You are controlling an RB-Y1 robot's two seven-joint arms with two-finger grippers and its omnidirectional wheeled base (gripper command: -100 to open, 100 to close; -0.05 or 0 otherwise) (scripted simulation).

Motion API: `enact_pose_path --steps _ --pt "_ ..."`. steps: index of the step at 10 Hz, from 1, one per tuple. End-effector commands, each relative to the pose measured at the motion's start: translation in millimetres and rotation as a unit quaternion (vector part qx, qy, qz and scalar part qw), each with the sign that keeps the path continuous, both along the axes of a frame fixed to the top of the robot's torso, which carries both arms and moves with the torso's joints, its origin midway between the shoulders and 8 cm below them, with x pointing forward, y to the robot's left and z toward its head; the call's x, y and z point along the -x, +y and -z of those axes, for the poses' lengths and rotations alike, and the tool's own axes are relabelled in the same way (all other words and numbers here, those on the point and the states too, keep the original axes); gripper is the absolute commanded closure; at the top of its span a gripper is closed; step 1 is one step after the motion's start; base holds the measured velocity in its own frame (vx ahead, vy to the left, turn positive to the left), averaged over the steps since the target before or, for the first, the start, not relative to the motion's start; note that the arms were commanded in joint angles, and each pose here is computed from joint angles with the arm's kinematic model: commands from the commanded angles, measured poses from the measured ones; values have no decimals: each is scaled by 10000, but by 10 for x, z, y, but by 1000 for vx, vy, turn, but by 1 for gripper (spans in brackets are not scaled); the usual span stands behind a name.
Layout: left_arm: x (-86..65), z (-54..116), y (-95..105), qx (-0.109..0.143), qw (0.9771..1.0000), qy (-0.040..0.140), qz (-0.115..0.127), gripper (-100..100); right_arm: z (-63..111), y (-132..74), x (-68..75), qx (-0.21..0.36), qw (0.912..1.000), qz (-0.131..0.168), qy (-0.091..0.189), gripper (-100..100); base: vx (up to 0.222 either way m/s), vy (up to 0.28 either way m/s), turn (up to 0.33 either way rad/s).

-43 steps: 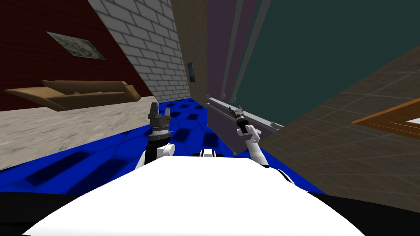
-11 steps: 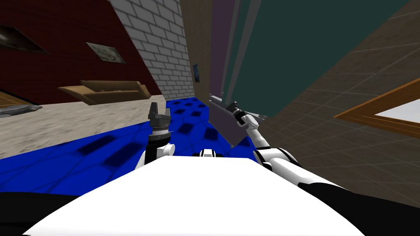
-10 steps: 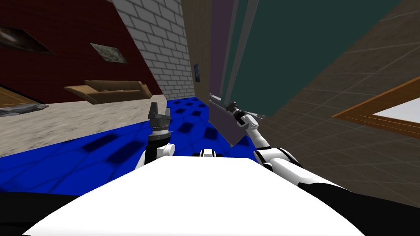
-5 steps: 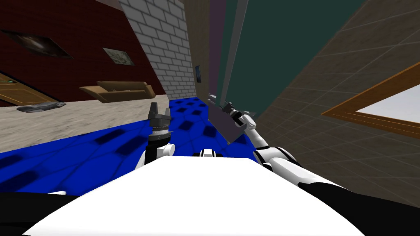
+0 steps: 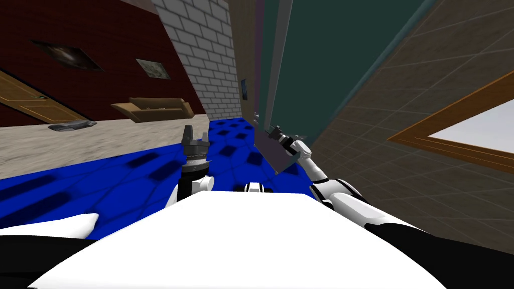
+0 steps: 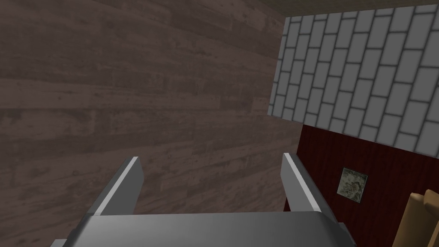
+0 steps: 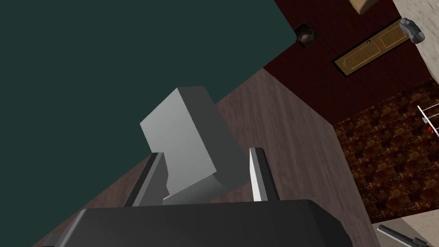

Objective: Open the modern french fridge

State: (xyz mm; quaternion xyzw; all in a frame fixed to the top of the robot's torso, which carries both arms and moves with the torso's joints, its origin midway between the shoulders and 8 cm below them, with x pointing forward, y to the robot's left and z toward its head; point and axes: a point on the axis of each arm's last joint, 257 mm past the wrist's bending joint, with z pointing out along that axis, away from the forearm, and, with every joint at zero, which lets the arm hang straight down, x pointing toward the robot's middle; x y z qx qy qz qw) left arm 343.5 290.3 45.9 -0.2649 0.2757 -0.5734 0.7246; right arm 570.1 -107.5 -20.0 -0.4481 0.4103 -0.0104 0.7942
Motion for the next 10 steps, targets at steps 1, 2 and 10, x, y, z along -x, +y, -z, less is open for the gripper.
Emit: enact_pose_path --steps 1,2,10 --pt "0 0 0 0 10000 0 0 0 4 286 230 -15 9989 -472 -13 100 -100 -182 66" --pt "0 0 0 0 10000 0 0 0 3 377 310 -17 9979 -644 -12 100 -118 -146 56" --pt "1 0 -1 2 10000 0 0 0 -479 213 153 -17 9977 -672 -4 -100 -40 -2 -2"
